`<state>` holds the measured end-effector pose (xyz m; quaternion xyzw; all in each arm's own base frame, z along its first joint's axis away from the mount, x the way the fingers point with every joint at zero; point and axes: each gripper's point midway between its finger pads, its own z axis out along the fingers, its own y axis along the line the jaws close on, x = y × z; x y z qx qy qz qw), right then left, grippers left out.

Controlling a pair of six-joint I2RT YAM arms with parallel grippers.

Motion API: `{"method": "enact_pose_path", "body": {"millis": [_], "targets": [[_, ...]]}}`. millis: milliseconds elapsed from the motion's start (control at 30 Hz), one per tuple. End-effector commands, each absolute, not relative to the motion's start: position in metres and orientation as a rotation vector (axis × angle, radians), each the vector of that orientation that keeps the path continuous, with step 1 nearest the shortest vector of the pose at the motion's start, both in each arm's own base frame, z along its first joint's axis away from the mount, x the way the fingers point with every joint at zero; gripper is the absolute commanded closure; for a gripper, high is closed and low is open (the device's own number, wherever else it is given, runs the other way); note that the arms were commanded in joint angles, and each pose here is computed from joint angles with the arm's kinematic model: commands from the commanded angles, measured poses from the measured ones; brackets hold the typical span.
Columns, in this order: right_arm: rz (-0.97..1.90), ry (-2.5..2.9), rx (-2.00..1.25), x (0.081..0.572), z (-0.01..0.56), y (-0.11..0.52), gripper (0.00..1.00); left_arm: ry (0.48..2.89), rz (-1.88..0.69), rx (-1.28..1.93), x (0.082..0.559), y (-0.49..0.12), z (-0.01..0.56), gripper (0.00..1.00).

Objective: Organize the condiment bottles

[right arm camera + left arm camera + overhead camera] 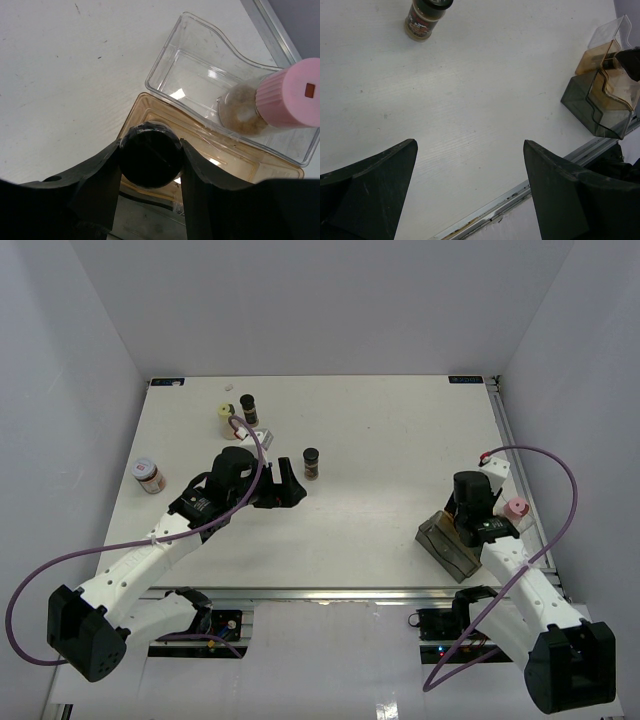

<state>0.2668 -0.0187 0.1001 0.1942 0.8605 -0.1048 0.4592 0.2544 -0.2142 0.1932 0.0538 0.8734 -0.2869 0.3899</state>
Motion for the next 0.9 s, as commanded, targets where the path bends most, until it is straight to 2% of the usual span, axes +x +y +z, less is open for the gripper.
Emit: {"method": "enact_pose_path", "body": {"millis": [0, 67, 267, 500, 633, 767, 867], "targets": [[-0.253, 2.019, 0.563, 0.276, 0.112, -0.026, 0.44, 2.192, -0.750, 0.133, 0.253, -0.215, 0.204, 0.02], [-0.253, 2.010, 0.565, 0.276, 0.116, -0.027, 0.36, 2.193, -0.748, 0.130, 0.253, -0.214, 0.204, 0.02], [-0.271, 1.985, 0.555, 0.276, 0.139, -0.030, 0.22, 2.185, -0.738, 0.127, 0.253, -0.212, 0.207, 0.02], [-0.244, 1.941, 0.464, 0.282, 0.194, -0.026, 0.19, 2.171, -0.672, 0.099, 0.261, -0.203, 0.215, 0.02], [-0.025, 1.987, 0.207, 0.311, 0.224, 0.023, 0.18, 2.166, -0.658, 0.055, 0.278, -0.194, 0.226, 0.02], [0.220, 2.019, -0.080, 0.332, 0.243, 0.097, 0.16, 2.171, -0.694, 0.011, 0.282, -0.187, 0.223, 0.02], [0.287, 2.055, -0.276, 0.338, 0.238, 0.155, 0.14, 2.167, -0.664, -0.026, 0.281, -0.177, 0.218, 0.02]]}}
